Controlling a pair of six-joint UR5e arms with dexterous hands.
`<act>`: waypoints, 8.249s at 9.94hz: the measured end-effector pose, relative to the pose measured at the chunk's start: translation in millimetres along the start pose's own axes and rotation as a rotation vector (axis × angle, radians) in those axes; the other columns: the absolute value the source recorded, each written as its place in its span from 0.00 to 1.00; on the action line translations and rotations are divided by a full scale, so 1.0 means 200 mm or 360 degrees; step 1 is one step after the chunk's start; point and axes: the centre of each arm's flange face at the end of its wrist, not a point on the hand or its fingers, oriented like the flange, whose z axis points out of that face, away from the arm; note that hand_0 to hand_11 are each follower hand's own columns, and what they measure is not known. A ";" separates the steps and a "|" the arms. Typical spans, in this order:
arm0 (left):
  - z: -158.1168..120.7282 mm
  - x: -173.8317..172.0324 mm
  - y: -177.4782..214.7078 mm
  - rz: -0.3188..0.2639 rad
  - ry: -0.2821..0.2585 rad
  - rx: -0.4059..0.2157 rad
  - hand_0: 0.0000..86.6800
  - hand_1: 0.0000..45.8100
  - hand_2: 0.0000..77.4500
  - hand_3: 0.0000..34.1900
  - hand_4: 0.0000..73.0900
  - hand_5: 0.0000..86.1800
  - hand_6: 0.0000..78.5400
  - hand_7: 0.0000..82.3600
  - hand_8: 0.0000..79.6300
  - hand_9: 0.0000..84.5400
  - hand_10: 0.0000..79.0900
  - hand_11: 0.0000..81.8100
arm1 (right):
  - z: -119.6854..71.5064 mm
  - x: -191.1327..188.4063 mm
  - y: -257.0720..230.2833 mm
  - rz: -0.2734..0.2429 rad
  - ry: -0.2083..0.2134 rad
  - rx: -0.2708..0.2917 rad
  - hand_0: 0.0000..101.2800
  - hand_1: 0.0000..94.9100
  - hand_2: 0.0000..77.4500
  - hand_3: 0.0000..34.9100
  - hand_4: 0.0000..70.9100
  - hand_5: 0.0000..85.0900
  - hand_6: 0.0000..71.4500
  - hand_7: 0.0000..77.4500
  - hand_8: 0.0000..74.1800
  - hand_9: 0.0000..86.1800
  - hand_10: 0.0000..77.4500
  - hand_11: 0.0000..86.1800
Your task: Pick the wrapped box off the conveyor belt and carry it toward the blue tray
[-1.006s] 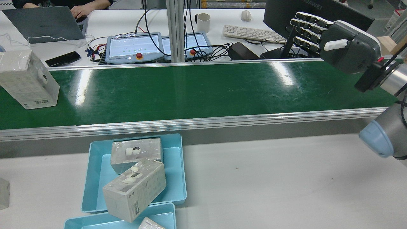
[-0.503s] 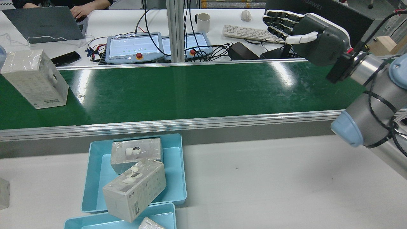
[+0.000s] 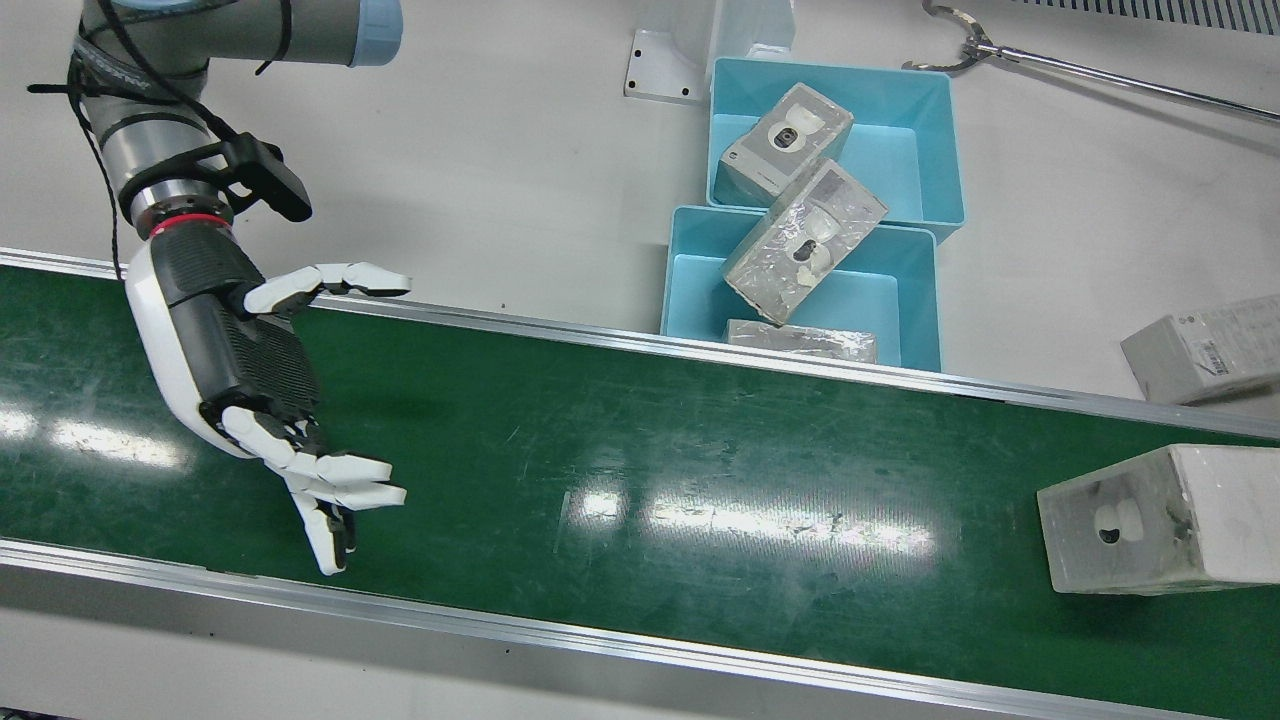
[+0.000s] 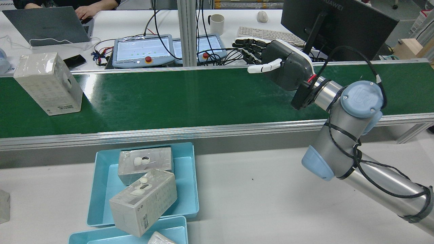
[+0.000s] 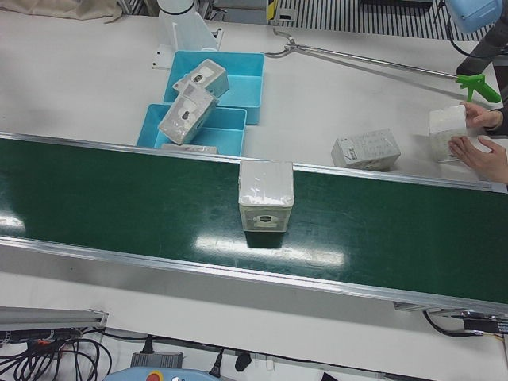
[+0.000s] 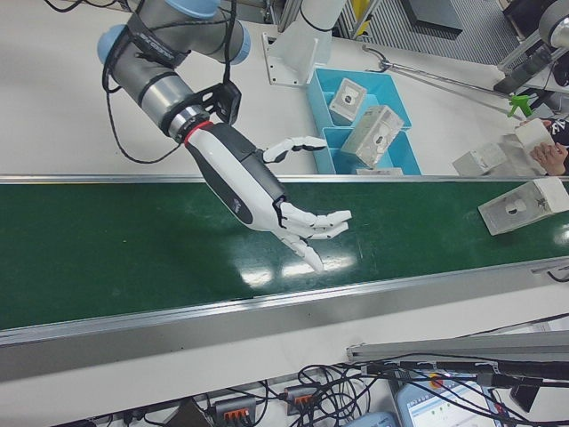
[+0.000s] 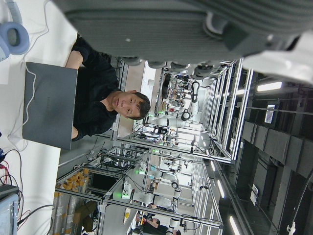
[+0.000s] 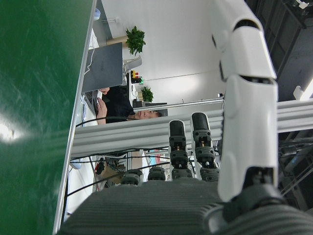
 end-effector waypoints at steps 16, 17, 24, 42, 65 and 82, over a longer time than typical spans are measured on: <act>0.00 0.00 0.00 0.0000 0.0000 0.0000 0.00 0.00 0.01 0.00 0.00 0.01 0.00 0.01 0.01 0.00 0.01 0.00 | 0.04 -0.07 -0.05 -0.0022 0.0004 -0.0039 0.50 0.20 0.23 0.11 0.24 0.24 0.10 0.27 0.01 0.03 0.02 0.04; 0.00 0.00 0.00 0.0000 0.0000 0.0000 0.00 0.00 0.01 0.00 0.00 0.01 0.00 0.01 0.01 0.00 0.01 0.00 | 0.04 -0.07 -0.05 -0.0021 0.0005 -0.0042 0.50 0.20 0.23 0.11 0.24 0.24 0.10 0.27 0.01 0.03 0.02 0.04; 0.00 0.00 0.00 0.0000 0.0000 0.0000 0.00 0.00 0.01 0.00 0.00 0.01 0.00 0.01 0.01 0.01 0.01 0.00 | 0.04 -0.06 -0.06 -0.0029 0.0010 -0.0028 0.50 0.19 0.20 0.14 0.25 0.21 0.11 0.27 0.01 0.03 0.00 0.02; 0.00 0.00 0.00 0.0000 0.0000 0.0000 0.00 0.00 0.01 0.00 0.00 0.01 0.00 0.01 0.01 0.00 0.01 0.01 | 0.04 -0.07 -0.04 -0.0023 -0.0031 -0.0022 0.50 0.18 0.23 0.08 0.29 0.26 0.11 0.31 0.01 0.03 0.00 0.02; 0.00 0.00 0.00 0.0000 0.0000 0.0000 0.00 0.00 0.01 0.00 0.00 0.01 0.00 0.01 0.01 0.01 0.01 0.00 | 0.13 0.16 -0.01 -0.0049 -0.0069 0.0131 0.52 0.22 0.25 0.14 0.26 0.26 0.11 0.31 0.01 0.04 0.00 0.02; 0.00 0.00 0.00 0.0000 0.0000 0.0000 0.00 0.00 0.01 0.00 0.00 0.01 0.00 0.01 0.01 0.01 0.00 0.01 | -0.02 -0.09 0.02 -0.0039 -0.0051 0.0102 0.50 0.21 0.26 0.20 0.24 0.26 0.08 0.27 0.01 0.03 0.00 0.01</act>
